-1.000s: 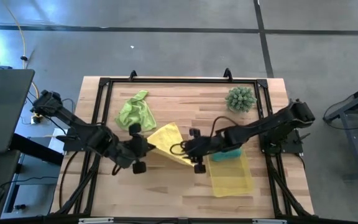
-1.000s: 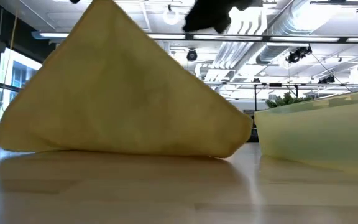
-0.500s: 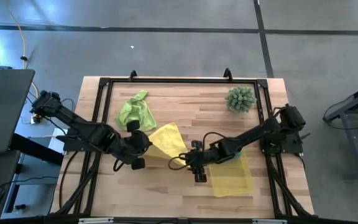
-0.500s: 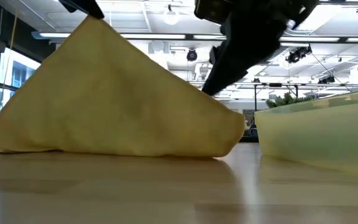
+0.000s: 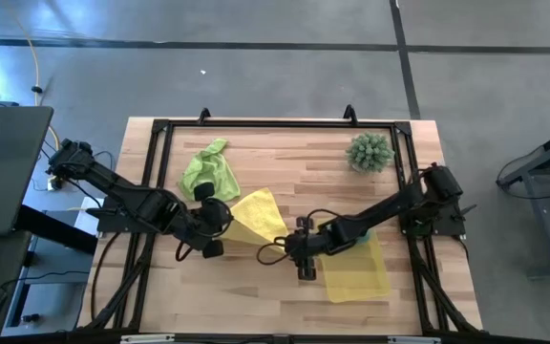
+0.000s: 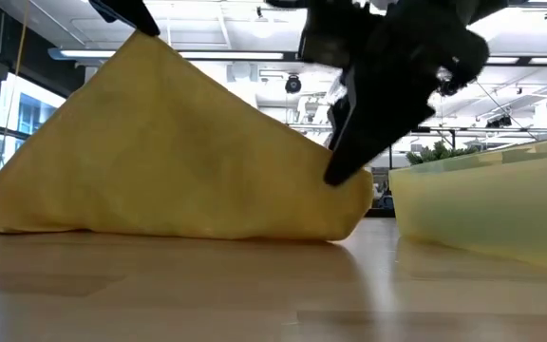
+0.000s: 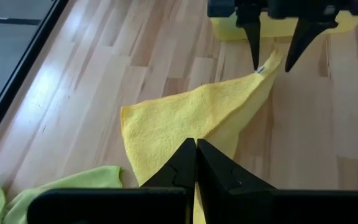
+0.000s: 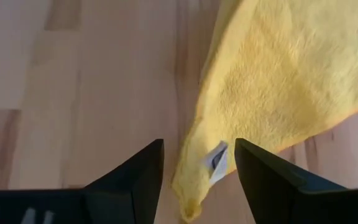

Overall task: Roll microfiber towels into tight, uniform cylinder then place into a basket
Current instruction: Fold the yellow microfiber cloth

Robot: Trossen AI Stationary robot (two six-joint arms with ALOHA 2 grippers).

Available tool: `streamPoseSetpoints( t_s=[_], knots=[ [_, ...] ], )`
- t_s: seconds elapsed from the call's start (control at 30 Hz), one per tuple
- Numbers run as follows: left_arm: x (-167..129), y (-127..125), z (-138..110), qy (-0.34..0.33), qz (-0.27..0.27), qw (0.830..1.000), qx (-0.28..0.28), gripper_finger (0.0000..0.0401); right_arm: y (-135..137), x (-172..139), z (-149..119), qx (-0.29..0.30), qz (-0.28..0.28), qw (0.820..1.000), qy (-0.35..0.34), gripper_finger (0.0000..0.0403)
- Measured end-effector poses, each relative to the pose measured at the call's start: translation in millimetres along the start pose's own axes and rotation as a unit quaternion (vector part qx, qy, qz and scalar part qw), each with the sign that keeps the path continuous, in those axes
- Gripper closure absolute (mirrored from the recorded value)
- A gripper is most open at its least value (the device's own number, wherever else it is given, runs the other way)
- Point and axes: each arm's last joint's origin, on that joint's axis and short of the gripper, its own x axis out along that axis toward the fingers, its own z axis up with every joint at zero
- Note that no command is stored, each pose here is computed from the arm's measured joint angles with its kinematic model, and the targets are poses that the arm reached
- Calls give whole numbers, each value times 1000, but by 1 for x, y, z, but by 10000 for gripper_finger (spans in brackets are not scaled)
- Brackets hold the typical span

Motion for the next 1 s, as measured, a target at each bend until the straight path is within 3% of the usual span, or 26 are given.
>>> streamPoseSetpoints(
  t_s=[0.23, 0.53, 0.7, 1.0],
  knots=[
    [0, 1, -1, 6, 3, 1000, 2, 401, 0, 9, -6, 6, -9, 1000, 21, 237],
    [0, 2, -5, 21, 9, 1000, -9, 401, 0, 9, -8, -1, -17, 999, 31, 393],
    [0, 2, -5, 21, 9, 1000, -10, 401, 0, -4, 7, -29, -77, 996, 43, 390],
    [-7, 7, -5, 10, 17, 1000, 6, 401, -9, -55, 50, -104, -209, 968, 90, 401]
  ],
)
